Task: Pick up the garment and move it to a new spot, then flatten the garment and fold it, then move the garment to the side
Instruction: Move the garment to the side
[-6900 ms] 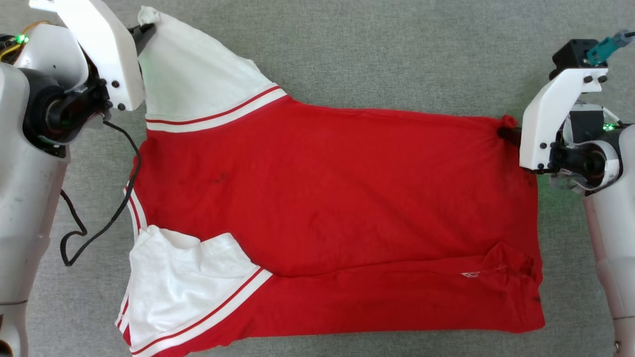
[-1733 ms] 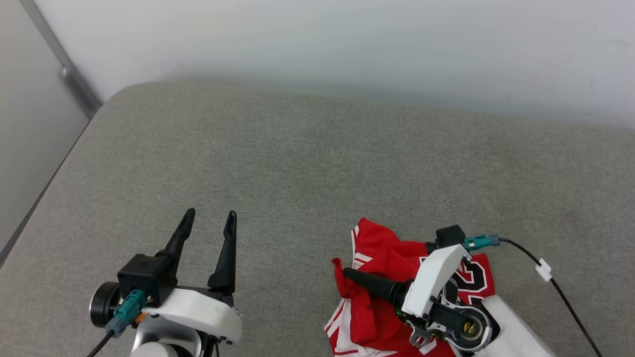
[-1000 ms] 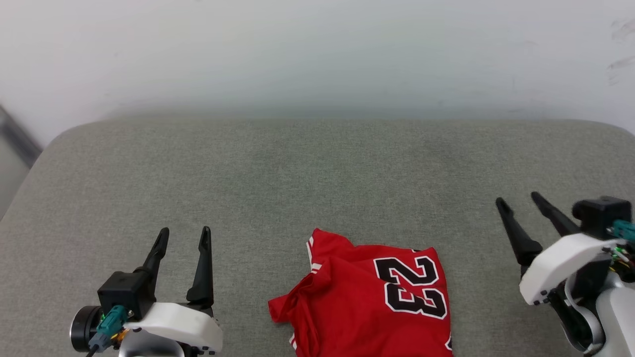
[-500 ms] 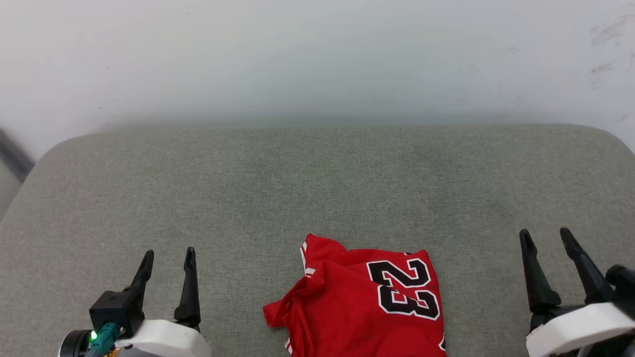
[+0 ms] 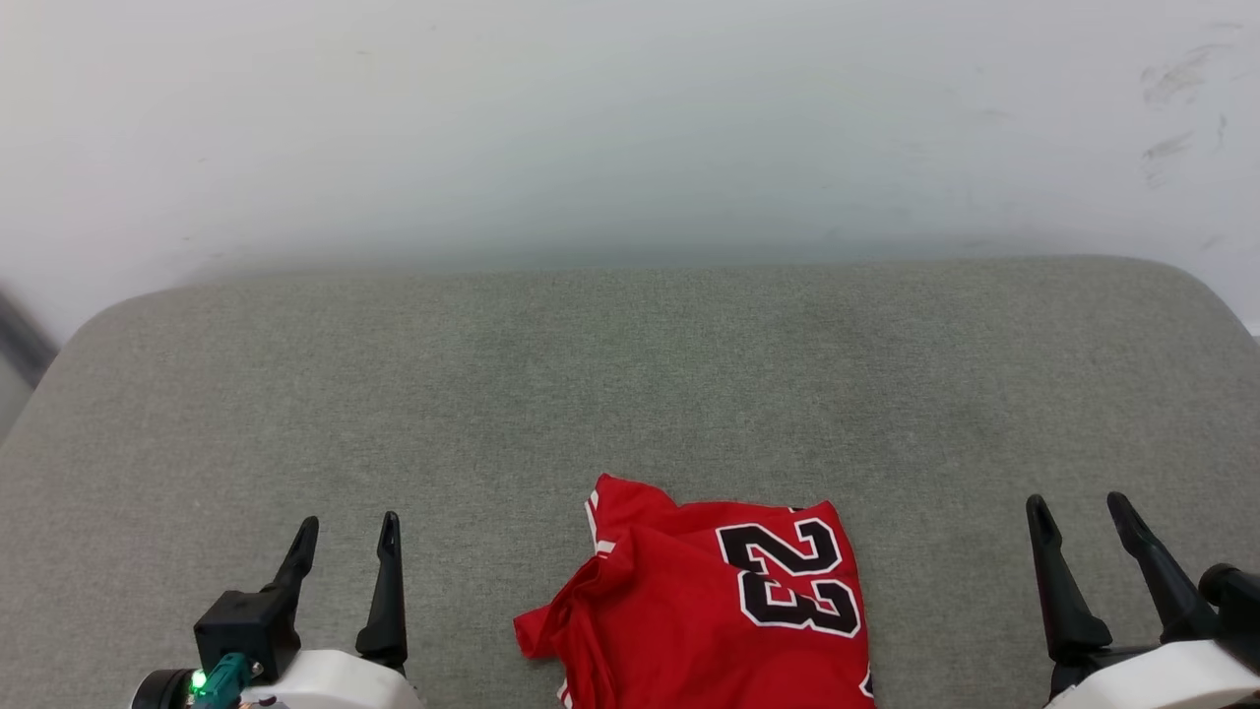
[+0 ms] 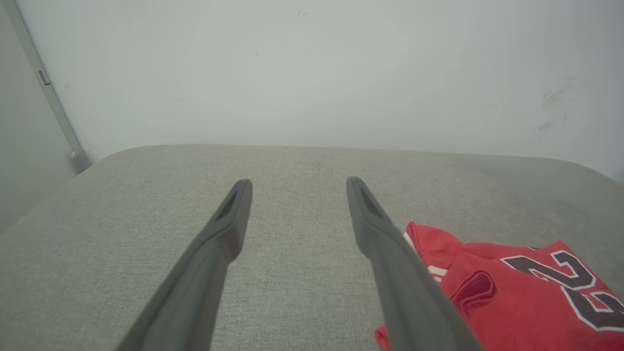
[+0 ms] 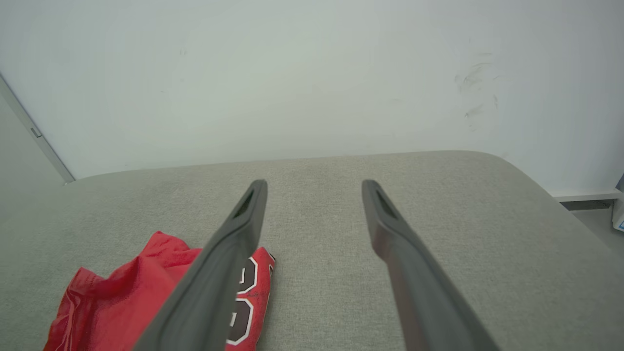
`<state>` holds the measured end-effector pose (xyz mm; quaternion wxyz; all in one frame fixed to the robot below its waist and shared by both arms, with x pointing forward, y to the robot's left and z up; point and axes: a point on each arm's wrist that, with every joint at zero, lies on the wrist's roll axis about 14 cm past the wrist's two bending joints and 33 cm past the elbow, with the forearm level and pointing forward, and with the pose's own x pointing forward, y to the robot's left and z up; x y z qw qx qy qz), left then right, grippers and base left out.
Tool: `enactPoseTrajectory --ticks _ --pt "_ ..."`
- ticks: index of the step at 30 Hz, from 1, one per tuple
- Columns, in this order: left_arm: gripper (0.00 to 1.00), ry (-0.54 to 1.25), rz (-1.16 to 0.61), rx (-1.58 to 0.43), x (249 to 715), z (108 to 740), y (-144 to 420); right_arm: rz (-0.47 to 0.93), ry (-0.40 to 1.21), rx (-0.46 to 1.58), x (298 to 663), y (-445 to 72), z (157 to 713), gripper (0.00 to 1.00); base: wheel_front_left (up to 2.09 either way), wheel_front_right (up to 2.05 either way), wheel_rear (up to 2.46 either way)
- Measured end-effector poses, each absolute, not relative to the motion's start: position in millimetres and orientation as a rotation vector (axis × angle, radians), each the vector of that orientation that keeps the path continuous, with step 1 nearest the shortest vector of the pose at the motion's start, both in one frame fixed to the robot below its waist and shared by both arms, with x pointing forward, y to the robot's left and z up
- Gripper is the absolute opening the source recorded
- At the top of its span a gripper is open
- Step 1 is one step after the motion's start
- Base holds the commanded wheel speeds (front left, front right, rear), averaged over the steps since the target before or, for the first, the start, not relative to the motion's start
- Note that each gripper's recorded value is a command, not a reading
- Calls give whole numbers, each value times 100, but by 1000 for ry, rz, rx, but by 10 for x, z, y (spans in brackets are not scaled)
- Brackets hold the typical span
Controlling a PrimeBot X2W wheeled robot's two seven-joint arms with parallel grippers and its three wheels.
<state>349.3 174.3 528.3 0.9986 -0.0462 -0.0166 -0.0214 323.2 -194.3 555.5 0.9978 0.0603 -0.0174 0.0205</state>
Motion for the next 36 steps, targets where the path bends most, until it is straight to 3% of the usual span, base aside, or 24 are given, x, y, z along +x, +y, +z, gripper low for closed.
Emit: enactPoseTrajectory --ticks 9,20,27,36 --pt "100 -30 -41 -89 3518 5275 1737 -1 61 140 3256 -2084 5378 100 0 0 0" --pt "100 -66 -1 -98 3511 5335 1827 -102 546 400 3314 -2668 4410 100 0 0 0" --pt "100 -61 44 -107 3478 5293 1953 62 843 667 3330 -1948 3937 100 0 0 0" --pt "100 -38 74 -99 3553 5217 2069 309 974 946 3502 -1016 3894 100 0 0 0"
